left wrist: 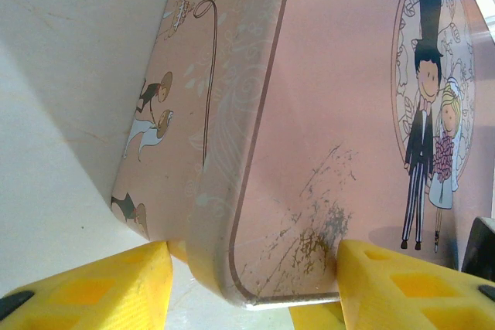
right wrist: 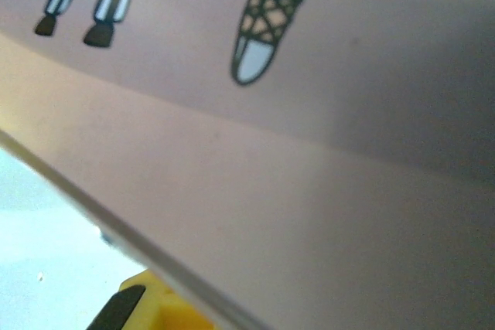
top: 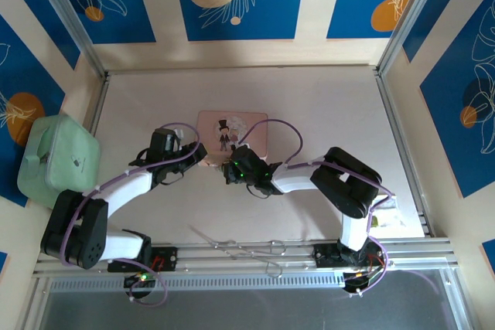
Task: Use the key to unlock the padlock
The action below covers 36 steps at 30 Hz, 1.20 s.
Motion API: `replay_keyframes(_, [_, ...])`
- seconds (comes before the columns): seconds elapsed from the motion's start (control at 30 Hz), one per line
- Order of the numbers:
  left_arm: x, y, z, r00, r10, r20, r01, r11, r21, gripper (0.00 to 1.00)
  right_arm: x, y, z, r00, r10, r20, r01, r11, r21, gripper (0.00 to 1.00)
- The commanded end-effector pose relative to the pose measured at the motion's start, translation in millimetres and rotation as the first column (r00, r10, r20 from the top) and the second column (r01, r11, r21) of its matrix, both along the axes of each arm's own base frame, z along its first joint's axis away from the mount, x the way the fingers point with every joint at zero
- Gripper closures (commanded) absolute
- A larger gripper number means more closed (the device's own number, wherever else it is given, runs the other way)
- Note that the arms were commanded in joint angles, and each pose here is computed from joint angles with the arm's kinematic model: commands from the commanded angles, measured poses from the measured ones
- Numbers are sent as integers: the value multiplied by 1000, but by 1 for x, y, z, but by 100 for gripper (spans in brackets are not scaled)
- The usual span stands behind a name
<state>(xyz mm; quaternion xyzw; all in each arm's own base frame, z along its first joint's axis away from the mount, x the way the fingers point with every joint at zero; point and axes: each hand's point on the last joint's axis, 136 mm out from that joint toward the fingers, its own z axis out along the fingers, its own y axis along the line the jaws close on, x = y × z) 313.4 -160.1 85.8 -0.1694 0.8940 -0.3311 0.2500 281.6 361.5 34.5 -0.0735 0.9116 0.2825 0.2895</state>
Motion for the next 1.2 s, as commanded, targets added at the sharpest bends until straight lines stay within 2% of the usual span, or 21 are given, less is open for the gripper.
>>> replay_keyframes(0.0, [-16,-2,-16,997,-45,-66,47,998,31,43,-6,1,-7,999,16,-34,-16,1000,-20,100])
replay_keyframes(0.4, [-18,3,-21,997,-35,-65,37,999,38,44,-17,6,-2,993,33,-116,-35,999,-12,100])
replay_keyframes(0.6, [-14,1,-18,998,-14,-67,14,1000,5,44,-17,8,2,987,21,-156,-23,1000,-7,100])
replay_keyframes(0.7, [-14,0,-18,998,-11,-66,11,1000,-2,44,-15,9,7,987,26,-159,-25,1000,4,100])
replay_keyframes(0.93, [-16,-1,-22,997,-11,-71,11,1000,-11,44,-26,15,9,980,151,-132,-141,987,77,100])
replay_keyframes(1.17, [-20,3,-30,997,13,-79,-14,1000,-15,45,-28,2,-1,983,130,-128,-113,985,128,100])
